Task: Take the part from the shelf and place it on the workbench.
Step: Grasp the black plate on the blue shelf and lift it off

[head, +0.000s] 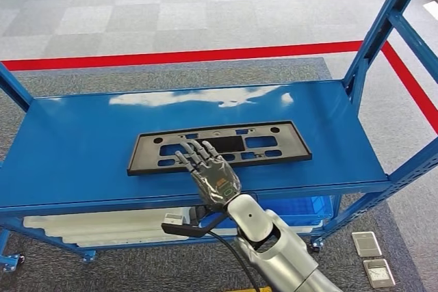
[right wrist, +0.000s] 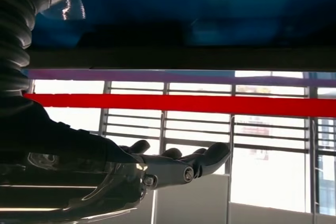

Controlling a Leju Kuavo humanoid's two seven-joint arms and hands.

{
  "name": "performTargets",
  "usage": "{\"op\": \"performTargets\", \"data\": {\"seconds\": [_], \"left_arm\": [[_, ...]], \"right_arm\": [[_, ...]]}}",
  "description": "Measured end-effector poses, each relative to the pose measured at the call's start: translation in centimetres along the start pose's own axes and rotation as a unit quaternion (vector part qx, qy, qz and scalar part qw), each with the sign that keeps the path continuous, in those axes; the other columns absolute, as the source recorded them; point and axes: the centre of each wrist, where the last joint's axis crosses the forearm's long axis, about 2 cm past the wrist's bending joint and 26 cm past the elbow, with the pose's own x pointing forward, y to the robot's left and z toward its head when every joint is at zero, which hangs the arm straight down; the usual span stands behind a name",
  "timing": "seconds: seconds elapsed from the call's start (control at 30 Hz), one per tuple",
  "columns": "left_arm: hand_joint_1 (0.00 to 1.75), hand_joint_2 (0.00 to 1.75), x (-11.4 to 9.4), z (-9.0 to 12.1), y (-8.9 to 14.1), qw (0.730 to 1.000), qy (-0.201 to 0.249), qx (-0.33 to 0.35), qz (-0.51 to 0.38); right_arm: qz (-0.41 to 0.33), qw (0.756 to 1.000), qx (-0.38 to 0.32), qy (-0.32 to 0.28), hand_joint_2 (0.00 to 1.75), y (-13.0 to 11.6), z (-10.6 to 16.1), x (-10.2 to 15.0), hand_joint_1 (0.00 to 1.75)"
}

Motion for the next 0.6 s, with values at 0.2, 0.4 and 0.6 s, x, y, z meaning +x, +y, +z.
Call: {"op": "performTargets", "data": {"seconds": [0.2,0.4,0.6], "left_arm": [[0.00,0.00,0.0,0.0,0.1,1.000,-0.003,0.000,-0.008],[0.00,0.00,0.0,0.0,0.2,1.000,-0.004,0.000,-0.020],[0.00,0.00,0.0,0.0,0.3,1.000,-0.009,-0.002,-0.030]], "right_arm": [[0.008,0.999,0.002,0.035,1.75,0.5,0.2,-1.3,0.00],[0.014,0.997,0.008,0.075,1.75,1.0,0.4,-2.8,0.00],[0.012,0.993,0.017,0.120,1.75,1.6,0.2,-4.8,0.51]]}}
